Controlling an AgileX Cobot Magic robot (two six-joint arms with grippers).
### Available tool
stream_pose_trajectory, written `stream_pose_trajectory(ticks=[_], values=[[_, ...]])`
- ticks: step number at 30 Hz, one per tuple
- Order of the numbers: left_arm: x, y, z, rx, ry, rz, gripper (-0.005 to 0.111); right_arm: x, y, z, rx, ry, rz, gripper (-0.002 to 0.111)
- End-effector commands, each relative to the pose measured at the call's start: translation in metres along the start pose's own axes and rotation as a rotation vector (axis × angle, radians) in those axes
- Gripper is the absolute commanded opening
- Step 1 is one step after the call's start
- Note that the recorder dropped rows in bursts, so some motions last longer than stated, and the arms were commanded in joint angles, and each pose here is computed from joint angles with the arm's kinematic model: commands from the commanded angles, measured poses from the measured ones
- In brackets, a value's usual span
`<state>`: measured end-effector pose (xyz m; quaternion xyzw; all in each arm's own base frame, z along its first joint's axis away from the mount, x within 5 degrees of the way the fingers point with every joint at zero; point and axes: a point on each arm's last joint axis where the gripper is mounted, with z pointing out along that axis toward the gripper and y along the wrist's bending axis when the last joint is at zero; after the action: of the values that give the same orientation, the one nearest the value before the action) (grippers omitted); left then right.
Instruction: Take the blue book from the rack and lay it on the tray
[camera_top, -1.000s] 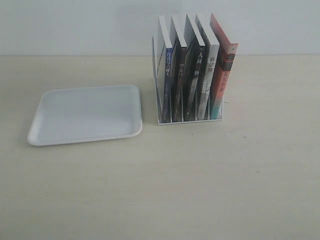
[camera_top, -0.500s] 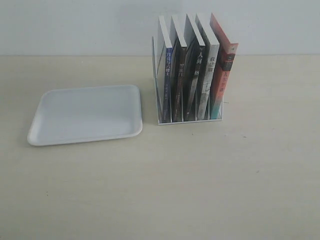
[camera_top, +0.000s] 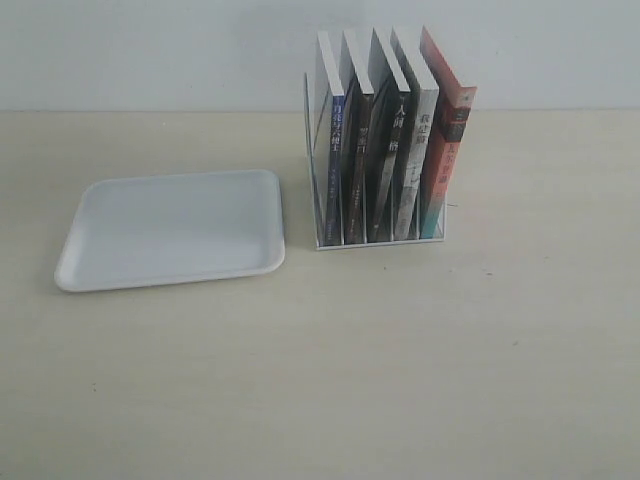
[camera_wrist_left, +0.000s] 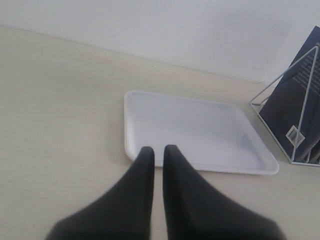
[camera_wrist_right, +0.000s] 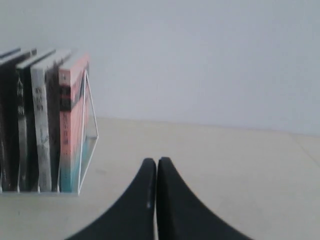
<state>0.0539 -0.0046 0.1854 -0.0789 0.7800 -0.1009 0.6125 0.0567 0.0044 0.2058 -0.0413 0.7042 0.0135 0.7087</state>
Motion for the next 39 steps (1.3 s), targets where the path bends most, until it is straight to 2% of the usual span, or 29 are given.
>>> stream_pose_trajectory(ticks=[1,8,11,13,15,16,17,19,21,26,33,39], values=[[0.000,0.000,0.000,0.006,-0.006,-0.006,0.006,-0.018,-0.001,-0.002,0.013,-0.199,0.010,0.000],[0.000,0.000,0.000,0.006,-0.006,-0.006,0.006,-0.051,-0.002,-0.016,0.001,-0.597,0.074,0.000],[0.000,0.000,0.000,0.006,-0.006,-0.006,0.006,-0.057,-0.002,-0.019,0.000,-0.655,0.074,0.000],[0.000,0.000,0.000,0.006,-0.006,-0.006,0.006,-0.075,-0.003,-0.023,0.005,-0.637,0.061,0.000],[0.000,0.000,0.000,0.006,-0.006,-0.006,0.006,-0.096,-0.004,-0.020,0.019,-0.521,0.017,0.000],[0.000,0.000,0.000,0.006,-0.006,-0.006,0.006,-0.109,-0.004,-0.011,0.020,-0.394,0.005,0.000],[0.000,0.000,0.000,0.006,-0.006,-0.006,0.006,-0.115,-0.005,-0.007,0.018,-0.341,0.005,0.000],[0.000,0.000,0.000,0.006,-0.006,-0.006,0.006,-0.119,-0.005,0.023,0.010,-0.038,0.006,0.000],[0.000,0.000,0.000,0.006,-0.006,-0.006,0.006,-0.116,-0.005,0.042,0.007,0.057,0.007,0.000],[0.000,0.000,0.000,0.006,-0.006,-0.006,0.006,-0.110,-0.005,0.059,0.007,0.107,0.055,0.000],[0.000,0.000,0.000,0.006,-0.006,-0.006,0.006,-0.121,-0.006,0.059,0.007,-0.010,0.058,0.000],[0.000,0.000,0.000,0.006,-0.006,-0.006,0.006,-0.123,-0.006,0.059,0.007,-0.040,0.058,0.000]])
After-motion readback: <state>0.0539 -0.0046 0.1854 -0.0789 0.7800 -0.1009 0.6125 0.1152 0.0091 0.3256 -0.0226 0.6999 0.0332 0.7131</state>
